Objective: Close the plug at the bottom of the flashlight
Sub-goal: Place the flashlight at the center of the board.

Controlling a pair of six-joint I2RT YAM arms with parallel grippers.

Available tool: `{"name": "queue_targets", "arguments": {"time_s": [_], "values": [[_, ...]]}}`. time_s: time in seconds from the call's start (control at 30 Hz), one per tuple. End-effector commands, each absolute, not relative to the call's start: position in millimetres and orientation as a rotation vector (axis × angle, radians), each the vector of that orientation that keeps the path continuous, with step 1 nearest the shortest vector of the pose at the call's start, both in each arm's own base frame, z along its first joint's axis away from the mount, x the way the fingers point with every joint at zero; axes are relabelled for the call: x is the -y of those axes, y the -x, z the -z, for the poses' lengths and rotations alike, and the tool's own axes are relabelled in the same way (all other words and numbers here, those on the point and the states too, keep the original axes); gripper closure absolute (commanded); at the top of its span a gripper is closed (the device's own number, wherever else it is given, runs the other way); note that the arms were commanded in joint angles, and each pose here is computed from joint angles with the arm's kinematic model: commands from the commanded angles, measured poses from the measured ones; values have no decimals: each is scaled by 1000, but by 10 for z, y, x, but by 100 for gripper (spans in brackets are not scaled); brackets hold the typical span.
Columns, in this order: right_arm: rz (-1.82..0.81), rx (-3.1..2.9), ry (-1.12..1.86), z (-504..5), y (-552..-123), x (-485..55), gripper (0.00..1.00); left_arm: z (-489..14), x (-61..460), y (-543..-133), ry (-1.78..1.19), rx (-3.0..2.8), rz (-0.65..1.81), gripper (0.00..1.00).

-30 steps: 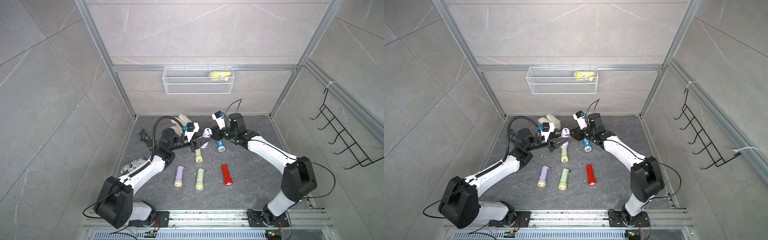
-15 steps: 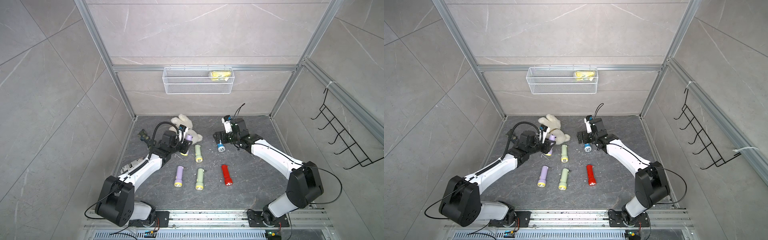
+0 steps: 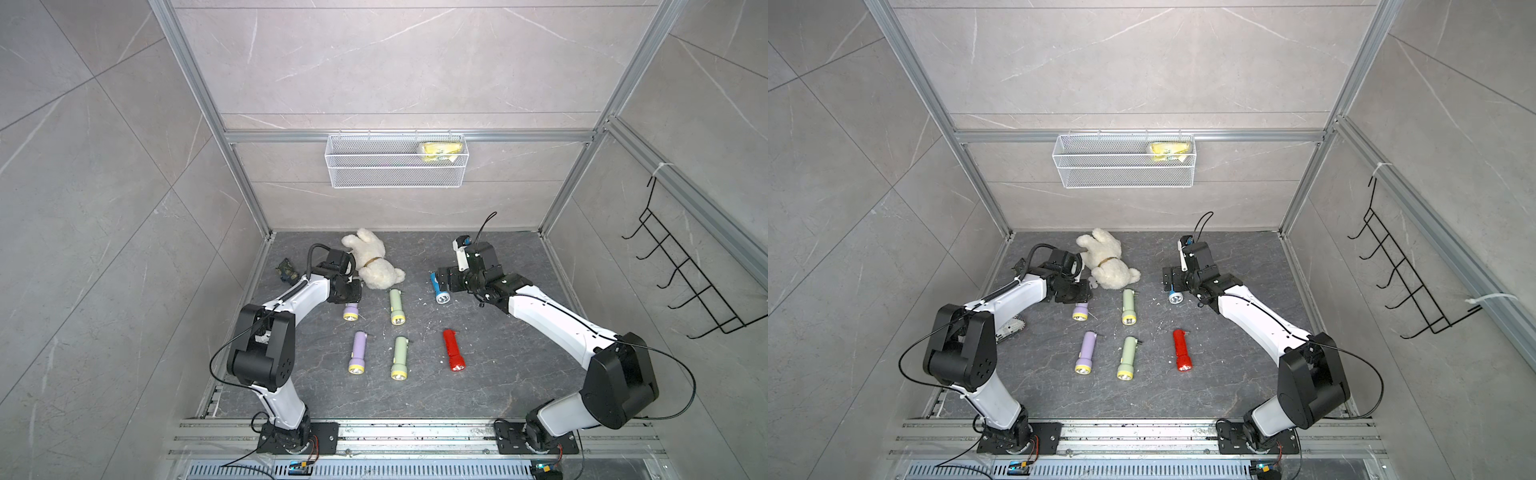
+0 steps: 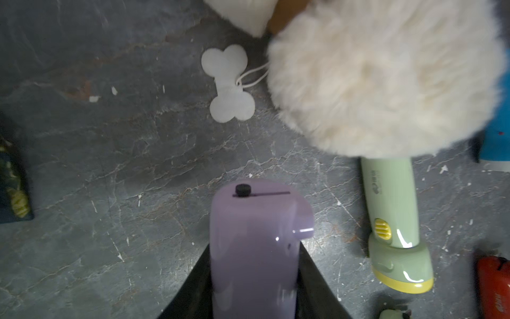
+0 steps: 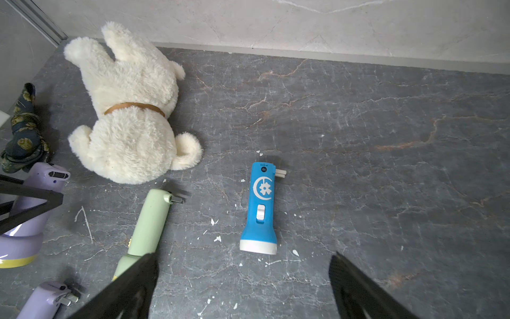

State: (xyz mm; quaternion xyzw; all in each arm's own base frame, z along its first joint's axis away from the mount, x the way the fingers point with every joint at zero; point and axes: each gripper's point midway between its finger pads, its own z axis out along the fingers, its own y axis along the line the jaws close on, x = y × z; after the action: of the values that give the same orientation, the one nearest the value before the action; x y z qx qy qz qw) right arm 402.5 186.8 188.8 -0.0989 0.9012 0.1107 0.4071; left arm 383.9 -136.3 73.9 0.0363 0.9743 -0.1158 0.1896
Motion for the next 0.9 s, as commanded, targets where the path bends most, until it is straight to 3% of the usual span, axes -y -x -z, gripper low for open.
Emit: {"name": "queue_targets", "arguments": {"time_s": [0.0,0.67,0.83,0.87], "values": [[-265,-2287,219,-1869,-3975,-1806,0,-717,1259,-3862,-39,-2776,235,100],[-283,-2284,225,-1879,-3963,-1824,0,-249,1226,-3995,-9,-2843,158,77],[-289,-2285,230,-1875,-3964,-1839,0,-249,1216,-3963,-9,-2854,156,55],[-293,-2284,231,-1875,-3965,-1846,0,-269,1218,-3964,-9,-2852,156,45]]}}
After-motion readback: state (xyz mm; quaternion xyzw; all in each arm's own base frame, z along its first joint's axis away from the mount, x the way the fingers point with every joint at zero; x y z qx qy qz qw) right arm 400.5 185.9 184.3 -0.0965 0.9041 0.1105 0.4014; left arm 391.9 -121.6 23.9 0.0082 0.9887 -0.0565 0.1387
